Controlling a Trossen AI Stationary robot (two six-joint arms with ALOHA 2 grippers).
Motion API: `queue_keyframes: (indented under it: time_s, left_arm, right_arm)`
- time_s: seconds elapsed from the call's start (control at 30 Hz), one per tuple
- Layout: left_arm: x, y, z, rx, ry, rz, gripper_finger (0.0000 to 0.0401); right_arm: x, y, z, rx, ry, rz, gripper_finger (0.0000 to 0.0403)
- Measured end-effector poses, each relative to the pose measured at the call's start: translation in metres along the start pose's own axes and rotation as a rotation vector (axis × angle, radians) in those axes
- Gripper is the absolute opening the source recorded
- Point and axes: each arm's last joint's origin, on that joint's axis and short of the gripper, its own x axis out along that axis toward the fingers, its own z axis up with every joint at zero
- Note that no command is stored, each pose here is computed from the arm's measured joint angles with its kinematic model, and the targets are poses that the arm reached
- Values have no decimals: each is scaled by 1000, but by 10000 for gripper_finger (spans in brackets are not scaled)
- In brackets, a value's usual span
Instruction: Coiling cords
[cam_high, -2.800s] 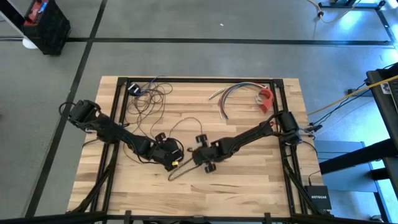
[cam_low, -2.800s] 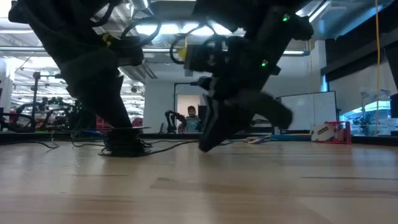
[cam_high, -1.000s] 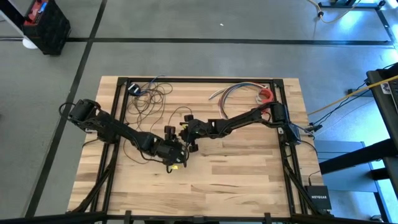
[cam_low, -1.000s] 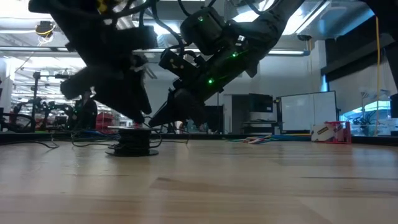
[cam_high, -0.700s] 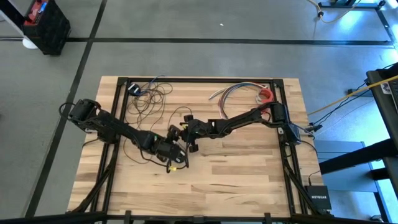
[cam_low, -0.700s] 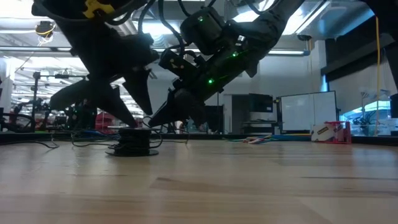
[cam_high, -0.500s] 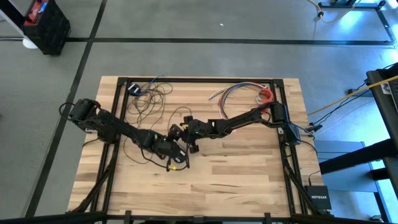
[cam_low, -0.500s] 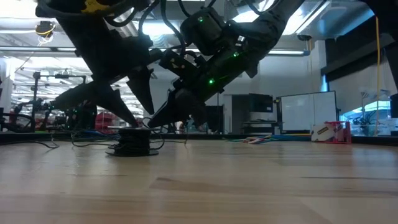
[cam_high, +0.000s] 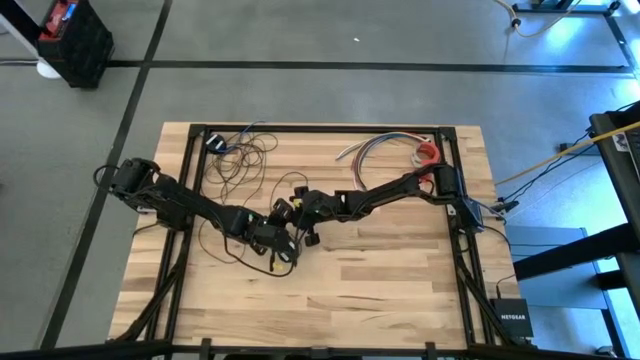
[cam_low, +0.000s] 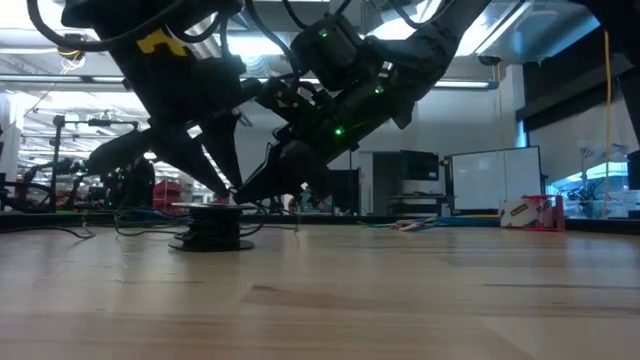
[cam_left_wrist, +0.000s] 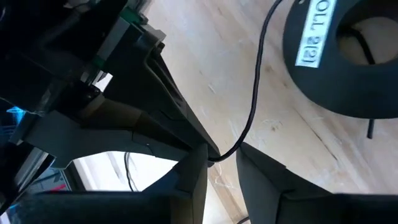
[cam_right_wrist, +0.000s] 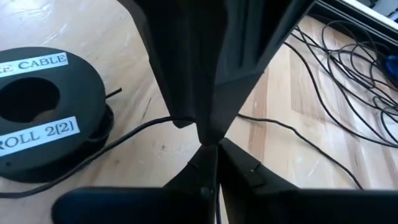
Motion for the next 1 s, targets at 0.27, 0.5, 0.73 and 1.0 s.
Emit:
queue_keyframes:
  time_s: [0.27, 0.5, 0.73, 1.0]
  left_arm:
    - [0, 0, 0, -21, -4, -3, 83]
    - [0, 0, 0, -24, -6, -5, 83]
    - [0, -5, 3, 60, -33, -40, 84]
    - [0, -4, 1, 94, 6, 3, 84]
  right_arm:
    - [0, -4, 0, 5, -27, 23, 14]
    - [0, -10, -2, 14, -28, 8, 14]
    - [-2, -19, 7, 26, -103, -15, 14]
    - [-2, -18, 5, 21, -99, 31, 14]
